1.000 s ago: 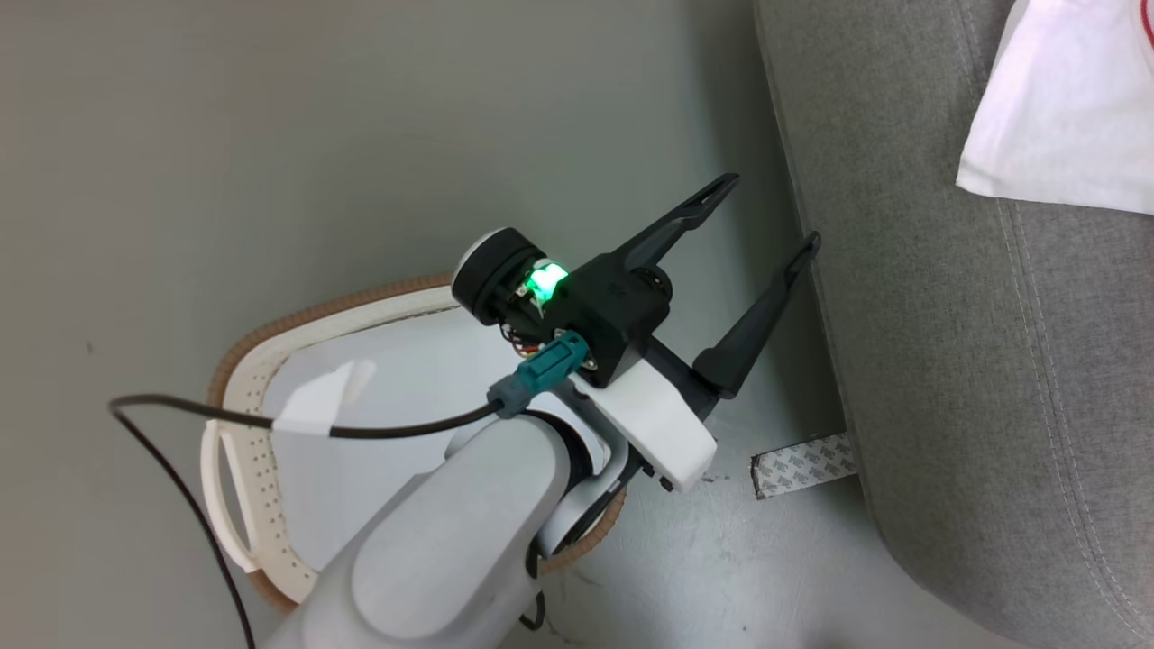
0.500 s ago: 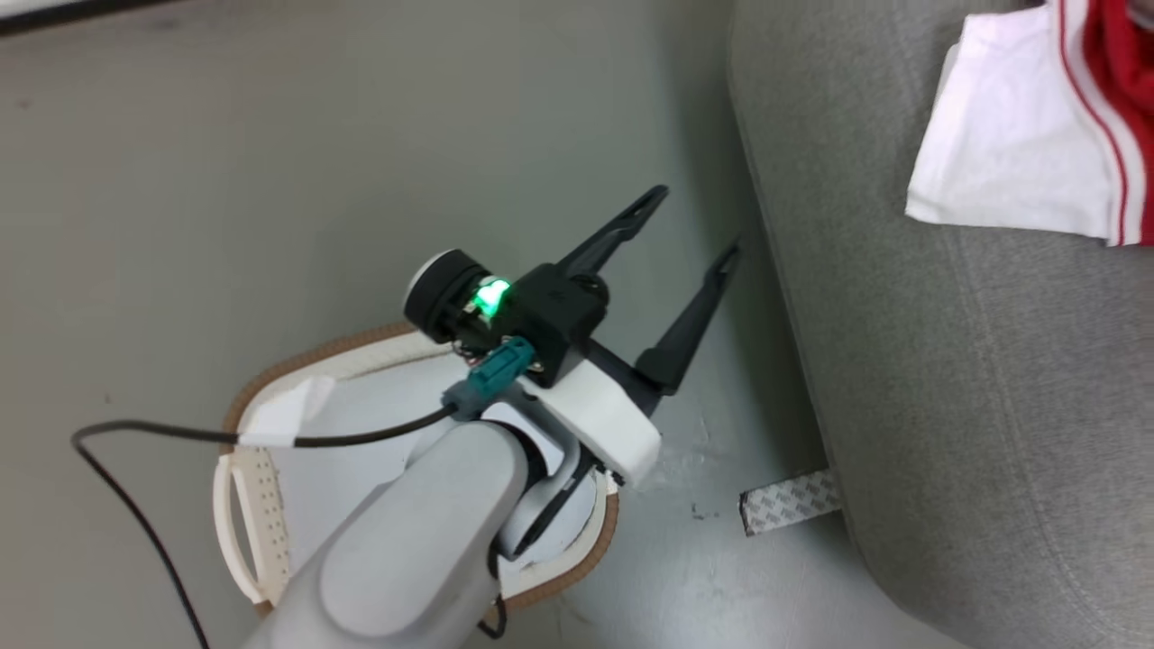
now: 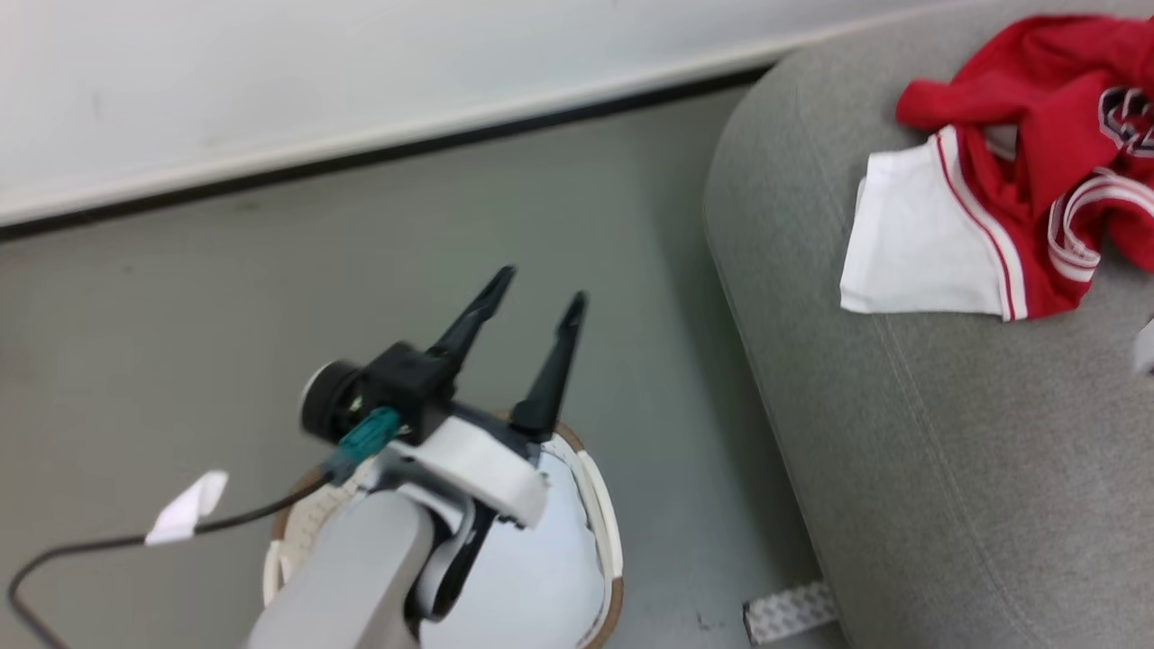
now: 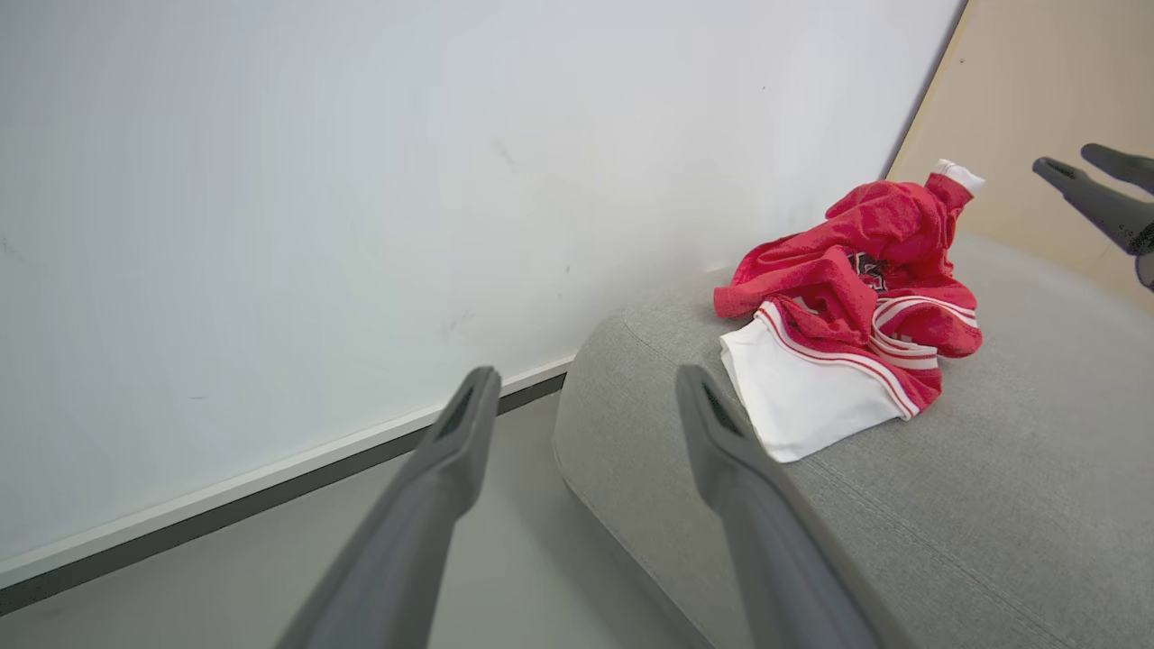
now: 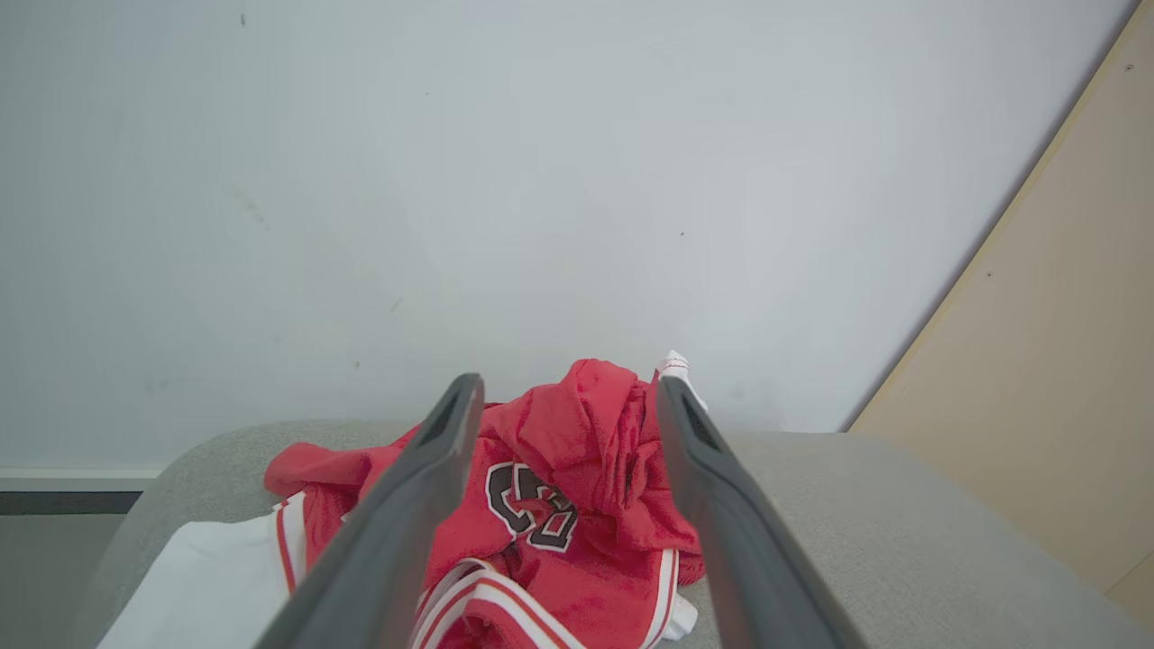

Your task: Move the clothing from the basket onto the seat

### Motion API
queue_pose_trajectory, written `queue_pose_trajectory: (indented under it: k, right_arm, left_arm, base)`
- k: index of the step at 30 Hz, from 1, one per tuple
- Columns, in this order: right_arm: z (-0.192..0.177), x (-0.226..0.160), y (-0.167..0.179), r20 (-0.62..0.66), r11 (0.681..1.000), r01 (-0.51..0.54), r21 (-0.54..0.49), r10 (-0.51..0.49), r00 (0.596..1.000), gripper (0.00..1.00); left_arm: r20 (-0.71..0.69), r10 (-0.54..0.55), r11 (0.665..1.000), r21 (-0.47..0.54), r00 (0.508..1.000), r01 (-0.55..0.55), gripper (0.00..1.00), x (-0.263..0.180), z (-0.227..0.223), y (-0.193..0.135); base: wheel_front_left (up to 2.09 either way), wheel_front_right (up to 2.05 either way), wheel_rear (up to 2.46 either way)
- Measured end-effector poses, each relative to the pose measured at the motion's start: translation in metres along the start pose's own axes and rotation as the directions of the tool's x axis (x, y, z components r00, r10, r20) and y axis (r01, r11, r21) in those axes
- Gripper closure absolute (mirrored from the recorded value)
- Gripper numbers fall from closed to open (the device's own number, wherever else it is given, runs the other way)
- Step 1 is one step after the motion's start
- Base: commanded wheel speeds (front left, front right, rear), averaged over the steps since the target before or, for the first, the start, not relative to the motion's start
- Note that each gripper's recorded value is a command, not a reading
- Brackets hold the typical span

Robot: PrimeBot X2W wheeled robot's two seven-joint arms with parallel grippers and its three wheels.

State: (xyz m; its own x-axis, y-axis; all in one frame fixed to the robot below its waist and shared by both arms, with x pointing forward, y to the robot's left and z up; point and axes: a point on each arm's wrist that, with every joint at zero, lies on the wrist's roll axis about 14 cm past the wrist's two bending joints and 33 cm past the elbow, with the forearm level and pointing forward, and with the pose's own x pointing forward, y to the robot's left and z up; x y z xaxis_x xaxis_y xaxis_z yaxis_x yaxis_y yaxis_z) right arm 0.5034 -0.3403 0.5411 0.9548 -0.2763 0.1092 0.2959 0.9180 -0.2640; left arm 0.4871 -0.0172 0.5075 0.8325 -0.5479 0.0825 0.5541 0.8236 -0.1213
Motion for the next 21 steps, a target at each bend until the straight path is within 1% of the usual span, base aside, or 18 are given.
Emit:
queue_pose_trajectory:
  k: [5,10,16,21]
  right_arm:
    - [0.016,-0.033,0.025,0.042,0.996,-0.073,0.056,0.071,0.997,0.00]
    - [0.028,-0.059,0.044,0.076,0.987,-0.128,0.101,0.121,0.990,0.00]
    - [0.039,-0.088,0.069,0.112,0.970,-0.195,0.147,0.180,0.977,0.00]
    - [0.040,-0.112,0.084,0.119,0.954,-0.241,0.176,0.223,0.968,0.00]
  left_arm:
    - [0.012,0.125,0.992,0.020,0.992,-0.125,0.00,-0.034,0.012,0.025]
    - [0.033,0.231,0.972,0.040,0.972,-0.232,0.00,-0.070,0.022,0.045]
    - [0.035,0.352,0.933,0.065,0.935,-0.354,0.00,-0.117,0.026,0.068]
    - [0.057,0.428,0.900,0.071,0.902,-0.431,0.00,-0.152,0.033,0.078]
  base:
    - [0.00,0.00,0.00]
    - [0.00,0.00,0.00]
    - [0.00,0.00,0.00]
    - [0.00,0.00,0.00]
